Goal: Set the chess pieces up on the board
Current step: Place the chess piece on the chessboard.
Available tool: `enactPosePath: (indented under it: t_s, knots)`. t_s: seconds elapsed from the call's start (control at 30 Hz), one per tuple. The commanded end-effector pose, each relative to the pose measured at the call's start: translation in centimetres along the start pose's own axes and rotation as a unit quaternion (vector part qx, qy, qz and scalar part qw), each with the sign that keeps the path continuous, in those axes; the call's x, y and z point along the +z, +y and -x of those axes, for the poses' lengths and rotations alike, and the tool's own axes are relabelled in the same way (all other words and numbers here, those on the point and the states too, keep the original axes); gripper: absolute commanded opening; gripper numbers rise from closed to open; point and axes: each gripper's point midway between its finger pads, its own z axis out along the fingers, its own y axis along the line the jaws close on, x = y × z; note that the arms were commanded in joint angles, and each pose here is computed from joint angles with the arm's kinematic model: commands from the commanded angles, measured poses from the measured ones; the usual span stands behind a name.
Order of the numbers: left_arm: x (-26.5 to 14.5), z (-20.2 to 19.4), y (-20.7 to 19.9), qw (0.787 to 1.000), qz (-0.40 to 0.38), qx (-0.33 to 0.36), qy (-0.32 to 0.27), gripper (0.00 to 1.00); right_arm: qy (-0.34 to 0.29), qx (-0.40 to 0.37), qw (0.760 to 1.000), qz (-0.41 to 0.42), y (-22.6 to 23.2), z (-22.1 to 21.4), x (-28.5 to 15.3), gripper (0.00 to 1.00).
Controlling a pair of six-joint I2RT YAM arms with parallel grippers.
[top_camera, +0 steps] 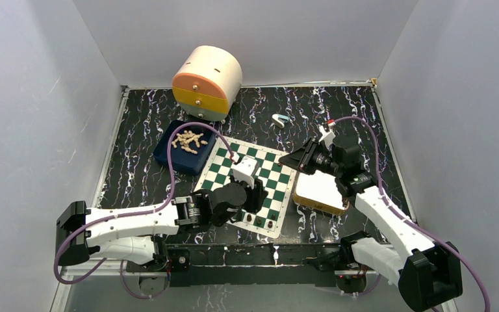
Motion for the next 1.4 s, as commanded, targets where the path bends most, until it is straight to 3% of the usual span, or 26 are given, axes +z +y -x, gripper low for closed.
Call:
enactPosePath:
  t_s: [0.0, 0.27, 0.53, 0.8, 1.37]
  knots:
    - [0.7, 3.5, -1.8, 0.999, -0.007, 0.012, -0.043, 0.39, -0.015, 0.051, 0.992, 0.117, 5.8, 1.4, -1.1, 0.09]
    - [2.0, 6.9, -2.7, 0.995, 0.016, 0.035, -0.091, 0.39, -0.025, 0.059, 0.99, 0.122, 6.6, 1.7, -1.9, 0.09]
    - [2.2, 9.8, -3.2, 0.988, 0.021, 0.032, -0.147, 0.31, -0.024, 0.066, 0.989, 0.131, 6.8, 1.5, -2.1, 0.09]
    - [3.0, 11.3, -4.2, 0.985, 0.02, 0.036, -0.168, 0.3, -0.021, 0.072, 0.988, 0.137, 6.9, 1.4, -2.2, 0.09]
    - [3.7, 12.4, -3.8, 0.982, 0.03, 0.031, -0.184, 0.19, -0.014, 0.071, 0.987, 0.144, 7.3, 1.0, -2.6, 0.09]
